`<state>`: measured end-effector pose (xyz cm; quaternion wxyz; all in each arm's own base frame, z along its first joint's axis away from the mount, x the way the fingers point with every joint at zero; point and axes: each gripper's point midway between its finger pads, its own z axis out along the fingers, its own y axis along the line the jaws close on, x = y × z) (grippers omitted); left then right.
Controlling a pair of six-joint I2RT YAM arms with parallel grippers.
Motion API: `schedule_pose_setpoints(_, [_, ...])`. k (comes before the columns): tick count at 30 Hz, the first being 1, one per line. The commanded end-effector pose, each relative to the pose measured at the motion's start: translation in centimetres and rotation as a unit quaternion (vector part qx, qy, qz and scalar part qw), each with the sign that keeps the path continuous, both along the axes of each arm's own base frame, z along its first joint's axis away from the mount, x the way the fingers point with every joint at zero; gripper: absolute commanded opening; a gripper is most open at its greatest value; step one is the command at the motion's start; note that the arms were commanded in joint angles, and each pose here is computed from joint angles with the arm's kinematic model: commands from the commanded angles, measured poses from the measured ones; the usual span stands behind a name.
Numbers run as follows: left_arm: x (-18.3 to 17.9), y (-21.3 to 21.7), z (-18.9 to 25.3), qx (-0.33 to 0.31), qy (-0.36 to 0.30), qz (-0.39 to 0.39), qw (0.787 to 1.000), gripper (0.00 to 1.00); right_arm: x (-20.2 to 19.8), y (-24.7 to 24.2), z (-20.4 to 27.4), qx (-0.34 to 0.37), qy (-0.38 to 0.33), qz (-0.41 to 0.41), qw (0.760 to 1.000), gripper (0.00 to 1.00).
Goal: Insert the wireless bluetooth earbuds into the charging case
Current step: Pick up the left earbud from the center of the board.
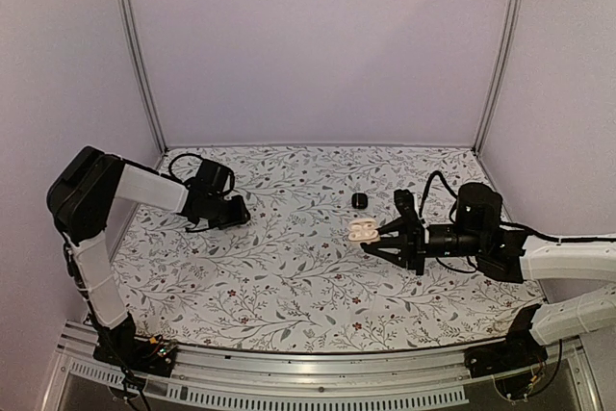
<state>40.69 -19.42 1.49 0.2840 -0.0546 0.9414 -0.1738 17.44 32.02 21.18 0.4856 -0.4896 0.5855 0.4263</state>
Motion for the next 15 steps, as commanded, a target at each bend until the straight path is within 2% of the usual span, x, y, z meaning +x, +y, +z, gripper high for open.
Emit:
schedule_pose_setpoints(1, [-0.4,0.7,-1.7,0.059,0.025,-0.007,0.998,0.34,-0.2,-0.2,0.5,0.009,-0.015,-0.003,1.0,0.0])
schedule_pose_setpoints(9, [-0.4,1.7,-2.6,0.137,0.042,-0.015,0.99,0.34,-0.3,-0.2,0.8,0.013,-0.019,-0.001,1.0,0.0])
schedule_pose_setpoints(15, [-1.5,0.6,-3.1,0.182,0.051,-0.06,0.98,0.35,-0.3,-0.2,0.7,0.011,-0.018,-0.001,1.0,0.0])
